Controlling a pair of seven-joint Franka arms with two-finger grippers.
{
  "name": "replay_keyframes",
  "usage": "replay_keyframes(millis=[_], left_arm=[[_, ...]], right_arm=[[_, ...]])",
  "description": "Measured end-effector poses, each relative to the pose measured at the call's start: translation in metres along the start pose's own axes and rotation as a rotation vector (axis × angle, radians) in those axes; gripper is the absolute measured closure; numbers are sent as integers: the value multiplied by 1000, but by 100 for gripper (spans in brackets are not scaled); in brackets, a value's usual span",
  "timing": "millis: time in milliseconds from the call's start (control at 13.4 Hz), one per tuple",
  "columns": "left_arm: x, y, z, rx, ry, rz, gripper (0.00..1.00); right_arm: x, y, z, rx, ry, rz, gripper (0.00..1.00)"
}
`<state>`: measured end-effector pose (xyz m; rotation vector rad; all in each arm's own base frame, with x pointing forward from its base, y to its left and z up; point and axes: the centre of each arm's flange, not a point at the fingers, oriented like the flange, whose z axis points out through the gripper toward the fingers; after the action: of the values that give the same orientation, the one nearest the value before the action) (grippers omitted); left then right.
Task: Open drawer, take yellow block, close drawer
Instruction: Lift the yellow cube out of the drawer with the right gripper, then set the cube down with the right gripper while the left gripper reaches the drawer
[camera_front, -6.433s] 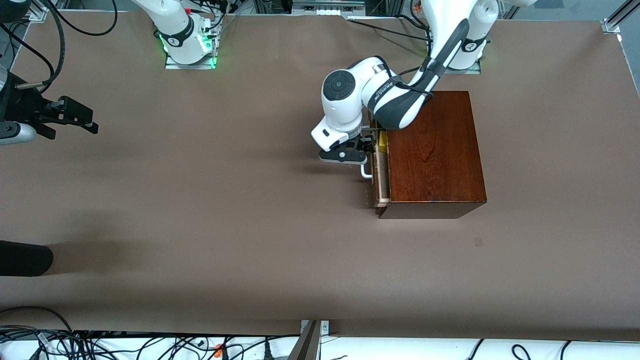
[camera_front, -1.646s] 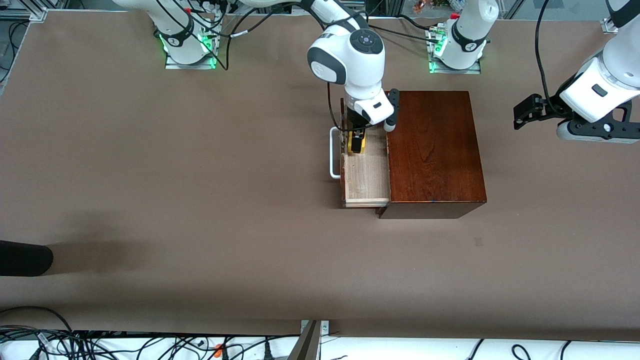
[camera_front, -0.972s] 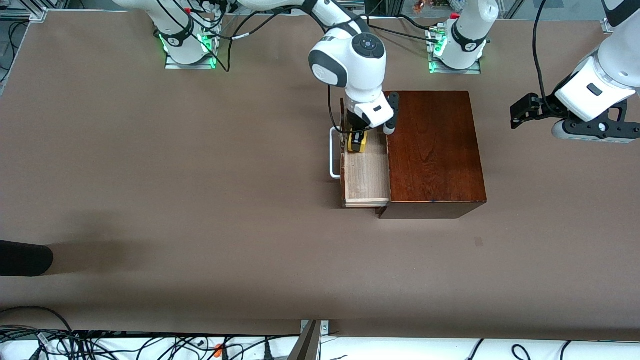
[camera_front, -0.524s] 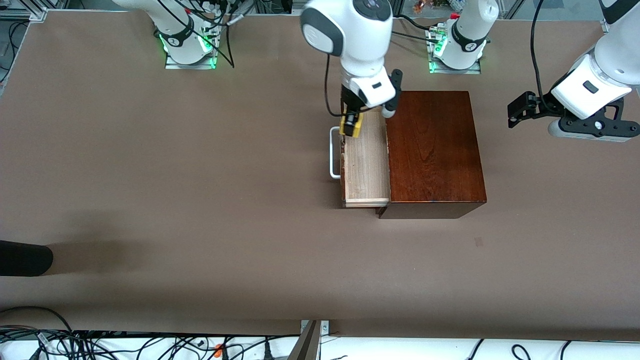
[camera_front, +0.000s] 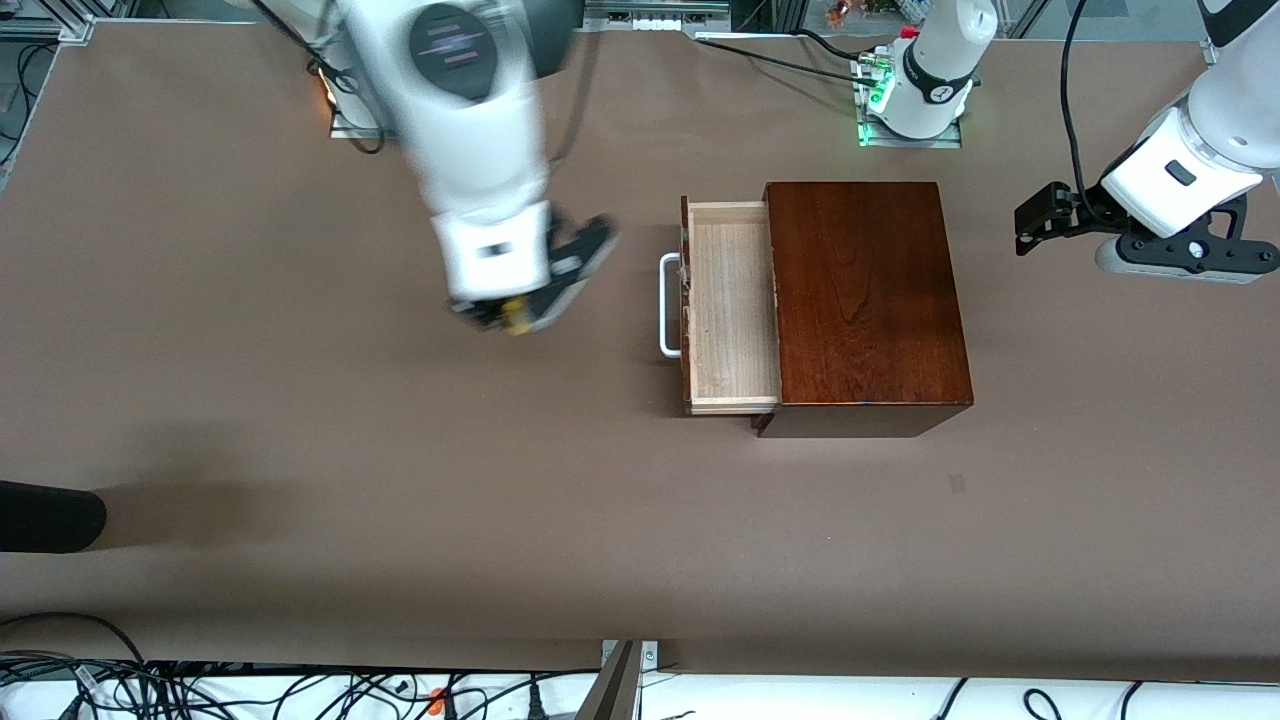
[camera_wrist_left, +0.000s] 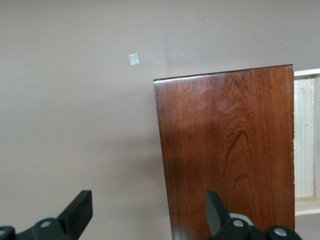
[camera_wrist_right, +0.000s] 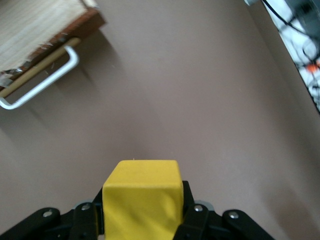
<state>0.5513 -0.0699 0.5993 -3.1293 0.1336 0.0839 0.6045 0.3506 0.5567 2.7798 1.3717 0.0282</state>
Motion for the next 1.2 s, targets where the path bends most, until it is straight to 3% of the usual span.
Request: replay_keyframes(millis=[150, 299, 524, 598, 898, 1047, 1197], left_arm=[[0, 2, 0, 0, 0, 4, 0], [0, 6, 0, 0, 0, 10, 0], [-1, 16, 0, 1, 1, 29, 0], [-1, 23, 0, 2, 1, 42, 0], [-5, 43, 5, -6, -28, 87, 0], [-7, 72, 20, -52, -90, 211, 0], [-5, 122, 46, -81, -138, 416, 0]], right_arm=[[-46, 86, -3, 64, 34, 89, 44], [-94, 157, 2, 79, 39, 196, 44], [-141, 207, 24, 117, -3, 321, 44], [-153, 218, 45, 137, -33, 389, 44], [-184, 230, 140, 152, -66, 606, 44], [-199, 212, 177, 148, -58, 682, 44], [-211, 186, 209, 157, -70, 755, 44]])
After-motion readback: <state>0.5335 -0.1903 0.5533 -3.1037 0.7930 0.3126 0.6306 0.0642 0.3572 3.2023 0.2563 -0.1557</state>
